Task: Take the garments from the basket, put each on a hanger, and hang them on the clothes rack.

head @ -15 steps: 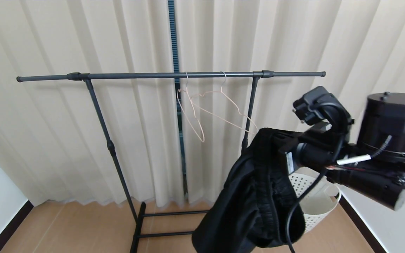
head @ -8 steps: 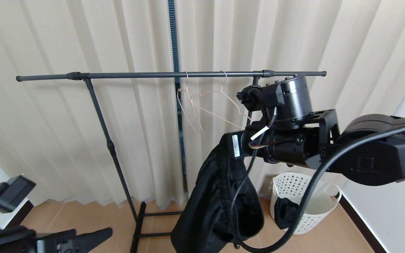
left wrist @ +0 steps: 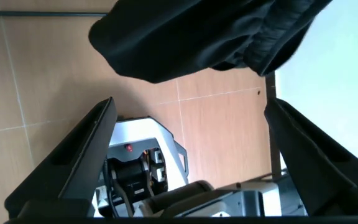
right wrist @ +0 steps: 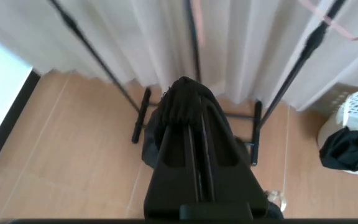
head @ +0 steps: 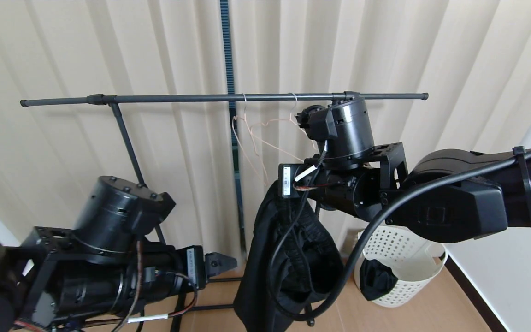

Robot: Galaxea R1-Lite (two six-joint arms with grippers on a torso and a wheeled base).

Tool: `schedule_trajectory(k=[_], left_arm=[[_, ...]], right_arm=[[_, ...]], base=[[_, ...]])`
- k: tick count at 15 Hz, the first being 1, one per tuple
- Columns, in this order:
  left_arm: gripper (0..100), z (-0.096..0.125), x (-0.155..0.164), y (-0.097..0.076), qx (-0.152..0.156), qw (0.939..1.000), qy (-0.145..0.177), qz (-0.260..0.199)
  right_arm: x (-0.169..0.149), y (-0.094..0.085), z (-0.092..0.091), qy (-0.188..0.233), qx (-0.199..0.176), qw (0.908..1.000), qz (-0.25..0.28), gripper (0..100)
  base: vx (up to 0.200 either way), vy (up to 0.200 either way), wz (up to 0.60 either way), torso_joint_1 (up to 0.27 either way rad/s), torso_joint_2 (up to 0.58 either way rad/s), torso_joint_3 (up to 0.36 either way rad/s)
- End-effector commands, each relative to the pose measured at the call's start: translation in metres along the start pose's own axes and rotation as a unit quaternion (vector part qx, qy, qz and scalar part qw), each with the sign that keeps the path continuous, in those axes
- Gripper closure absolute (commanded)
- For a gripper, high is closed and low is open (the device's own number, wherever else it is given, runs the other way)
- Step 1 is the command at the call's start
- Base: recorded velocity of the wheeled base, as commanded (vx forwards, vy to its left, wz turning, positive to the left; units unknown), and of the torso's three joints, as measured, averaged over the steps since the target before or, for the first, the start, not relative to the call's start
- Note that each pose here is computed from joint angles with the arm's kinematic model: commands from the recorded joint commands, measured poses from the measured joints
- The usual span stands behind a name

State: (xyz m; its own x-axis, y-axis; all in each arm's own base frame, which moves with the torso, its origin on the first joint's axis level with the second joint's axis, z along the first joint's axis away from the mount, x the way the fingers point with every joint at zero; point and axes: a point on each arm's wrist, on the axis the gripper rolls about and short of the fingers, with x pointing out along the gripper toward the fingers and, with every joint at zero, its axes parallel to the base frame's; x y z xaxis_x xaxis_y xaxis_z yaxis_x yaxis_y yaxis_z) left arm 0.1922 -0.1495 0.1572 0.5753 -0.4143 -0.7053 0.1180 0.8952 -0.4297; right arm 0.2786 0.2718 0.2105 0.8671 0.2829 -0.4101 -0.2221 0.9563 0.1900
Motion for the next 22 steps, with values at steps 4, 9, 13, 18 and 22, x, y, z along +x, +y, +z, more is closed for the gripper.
schedule_trajectory(k=[4, 9, 13, 18, 22], left_arm=[[0, -0.005, 0.069, -0.035, 0.003, 0.9986, 0.038, 0.036], [0, 0.01, 0.09, -0.054, 0.005, 0.9994, 0.024, 0.025], [0, 0.009, 0.107, -0.061, 0.009, 0.999, 0.017, 0.039], [0, -0.002, 0.117, -0.053, 0.022, 0.996, 0.022, 0.083], [0, -0.016, 0.123, -0.039, 0.035, 0.9906, 0.036, 0.127]], right_arm=[[-0.001, 0.012, -0.001, -0.011, 0.008, 0.9999, -0.005, 100], [-0.011, 0.027, -0.008, -0.01, 0.007, 0.9999, 0.009, 100], [-0.019, 0.034, -0.011, -0.011, 0.003, 0.9998, 0.016, 100], [-0.032, 0.023, 0.007, -0.033, 0.019, 0.9992, 0.013, 100], [-0.039, 0.007, 0.025, -0.054, 0.034, 0.9979, 0.002, 100]], base=[[0.0, 0.0, 0.0, 0.0, 0.0, 0.0], [0.0, 0.0, 0.0, 0.0, 0.0, 0.0], [0.0, 0.0, 0.0, 0.0, 0.0, 0.0], [0.0, 0.0, 0.0, 0.0, 0.0, 0.0], [0.0, 0.0, 0.0, 0.0, 0.0, 0.0]])
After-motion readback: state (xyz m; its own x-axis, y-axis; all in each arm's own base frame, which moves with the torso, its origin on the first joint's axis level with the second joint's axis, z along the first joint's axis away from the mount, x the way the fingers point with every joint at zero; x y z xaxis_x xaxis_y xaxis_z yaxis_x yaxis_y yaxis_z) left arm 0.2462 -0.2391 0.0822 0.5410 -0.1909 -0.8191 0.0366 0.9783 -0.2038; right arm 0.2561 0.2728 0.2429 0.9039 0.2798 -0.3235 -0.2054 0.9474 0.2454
